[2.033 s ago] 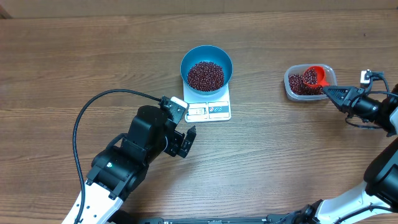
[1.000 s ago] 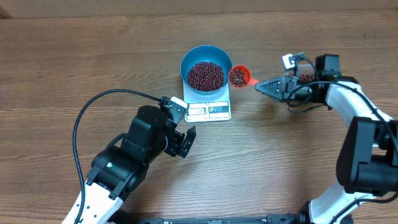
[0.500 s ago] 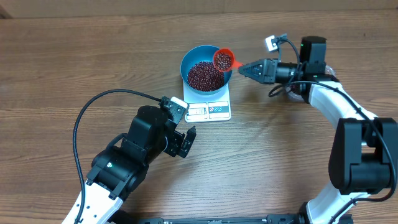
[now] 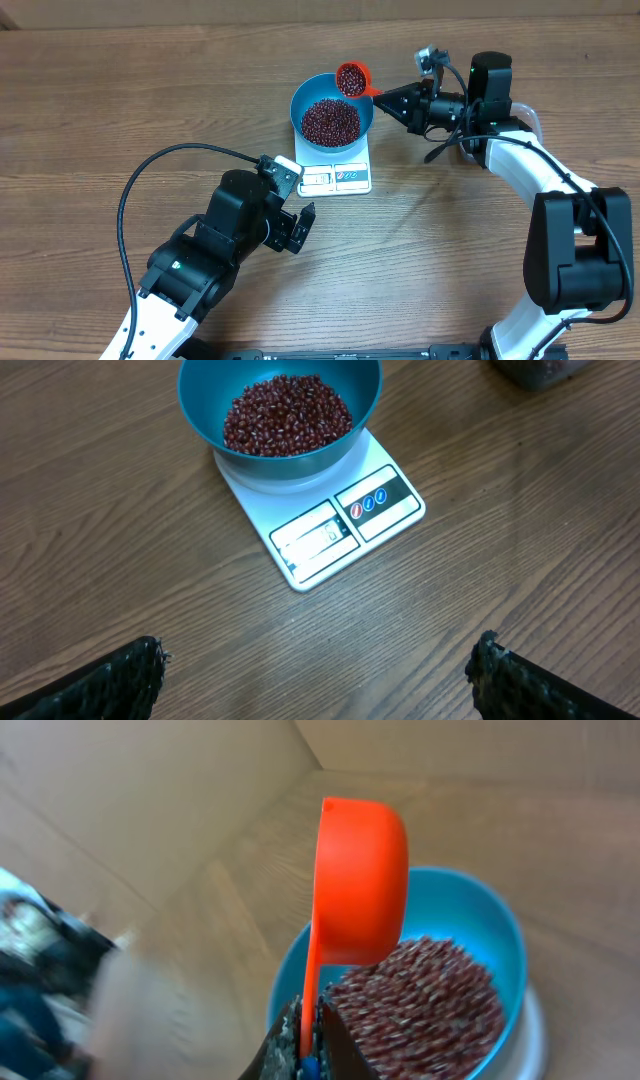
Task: Scoop item into bowl and weigh 150g on scale
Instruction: 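Tilt the scoop to pour beans into the blue bowl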
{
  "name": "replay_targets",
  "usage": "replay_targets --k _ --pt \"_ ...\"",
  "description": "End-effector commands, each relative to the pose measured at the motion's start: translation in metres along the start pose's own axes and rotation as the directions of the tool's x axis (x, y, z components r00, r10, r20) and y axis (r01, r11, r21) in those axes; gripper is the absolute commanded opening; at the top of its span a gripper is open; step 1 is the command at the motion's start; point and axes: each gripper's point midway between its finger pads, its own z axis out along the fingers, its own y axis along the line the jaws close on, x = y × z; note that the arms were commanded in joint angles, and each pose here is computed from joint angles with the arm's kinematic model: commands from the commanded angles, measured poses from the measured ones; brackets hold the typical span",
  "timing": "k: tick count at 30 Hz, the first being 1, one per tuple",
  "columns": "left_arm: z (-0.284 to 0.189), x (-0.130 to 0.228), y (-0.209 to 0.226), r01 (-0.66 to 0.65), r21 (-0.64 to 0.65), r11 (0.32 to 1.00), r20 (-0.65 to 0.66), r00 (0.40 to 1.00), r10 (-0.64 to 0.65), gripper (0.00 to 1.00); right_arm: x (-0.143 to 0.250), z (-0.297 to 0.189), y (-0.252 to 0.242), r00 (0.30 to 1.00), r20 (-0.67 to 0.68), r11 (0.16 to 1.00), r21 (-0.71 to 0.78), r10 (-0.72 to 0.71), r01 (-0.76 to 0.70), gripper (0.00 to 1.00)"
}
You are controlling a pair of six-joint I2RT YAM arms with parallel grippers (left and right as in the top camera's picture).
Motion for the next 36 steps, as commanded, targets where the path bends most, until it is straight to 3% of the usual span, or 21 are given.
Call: replay_targets --k 1,8,15,36 --pt "0.0004 -0.0002 -0.0037 0.013 0.016 1.000 0.000 1.000 -0.013 1.00 -0.0014 0.0037 0.0013 0.945 0.000 0.945 -0.001 -0.328 0.328 0.04" --pt "0.0004 -0.0002 -0.0038 0.013 0.016 1.000 0.000 1.000 -0.013 1.00 -0.0014 0.0037 0.0013 0.824 0.001 0.824 -0.001 -0.566 0.566 0.04" --pt "0.0004 -0.0002 -0.0038 0.013 0.016 1.000 0.000 1.000 -0.013 1.00 -0.0014 0.0037 0.0012 0.745 0.001 0.745 0.000 -0.668 0.668 0.04" --pt "0.0004 -0.0002 -0.0037 0.013 0.016 1.000 0.000 1.000 -0.013 0.99 0.0000 0.0037 0.0011 0.747 -0.003 0.747 -0.003 -0.665 0.665 0.04"
